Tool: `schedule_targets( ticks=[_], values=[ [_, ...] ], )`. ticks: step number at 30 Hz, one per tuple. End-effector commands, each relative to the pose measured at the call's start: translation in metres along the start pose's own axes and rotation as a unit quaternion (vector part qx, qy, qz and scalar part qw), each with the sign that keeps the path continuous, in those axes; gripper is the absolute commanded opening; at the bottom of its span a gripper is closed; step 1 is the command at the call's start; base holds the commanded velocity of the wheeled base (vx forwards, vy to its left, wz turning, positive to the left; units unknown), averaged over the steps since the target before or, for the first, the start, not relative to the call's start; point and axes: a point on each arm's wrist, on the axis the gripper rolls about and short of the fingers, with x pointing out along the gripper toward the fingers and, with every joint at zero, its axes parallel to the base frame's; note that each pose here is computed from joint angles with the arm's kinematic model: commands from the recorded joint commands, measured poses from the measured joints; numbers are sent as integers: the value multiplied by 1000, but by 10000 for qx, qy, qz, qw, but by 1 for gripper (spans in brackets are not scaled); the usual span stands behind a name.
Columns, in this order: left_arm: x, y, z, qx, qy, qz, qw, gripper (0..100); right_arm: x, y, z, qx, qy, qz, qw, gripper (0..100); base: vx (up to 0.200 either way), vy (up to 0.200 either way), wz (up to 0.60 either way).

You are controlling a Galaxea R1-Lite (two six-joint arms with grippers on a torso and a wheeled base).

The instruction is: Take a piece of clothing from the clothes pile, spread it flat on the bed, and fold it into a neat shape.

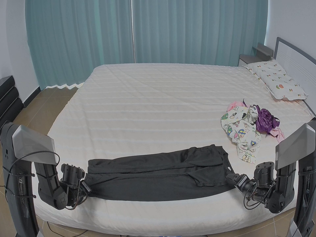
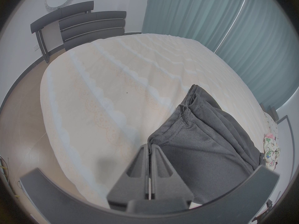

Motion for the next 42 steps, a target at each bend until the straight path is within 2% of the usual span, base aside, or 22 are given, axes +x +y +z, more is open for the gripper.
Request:
schedule_targets(
  ticks=[1,13,22,23,29,34,36,42],
  values=[
    [0,0,1,-14,-8,1,10000,0,1,-1,-1,0,21,-22,10000,100,0,0,0],
    [1,-2,1,-40,15,-68,10000,0,6,-11,-9,-158,171,-261,9994,100,0,0,0],
    [1,-3,1,-44,-35,-144,9999,0,6,-11,-6,-124,86,-192,9997,100,0,0,0],
    [1,-3,1,-44,-35,-144,9999,100,6,-11,-6,-124,86,-192,9997,100,0,0,0],
    [-9,0,10,-136,-160,-193,9996,100,3,-10,-5,-110,79,-178,9997,100,0,0,0],
    [-39,-4,40,-280,-364,-826,9955,100,3,-11,-5,-108,92,-188,9997,100,0,0,0],
    [-48,-4,53,-104,-334,-1125,9930,100,2,-10,-7,-128,115,-180,9997,100,0,0,0],
    [-41,-14,67,285,-322,-1403,9892,100,3,-11,-8,-132,137,-192,9996,100,0,0,0]
  ],
)
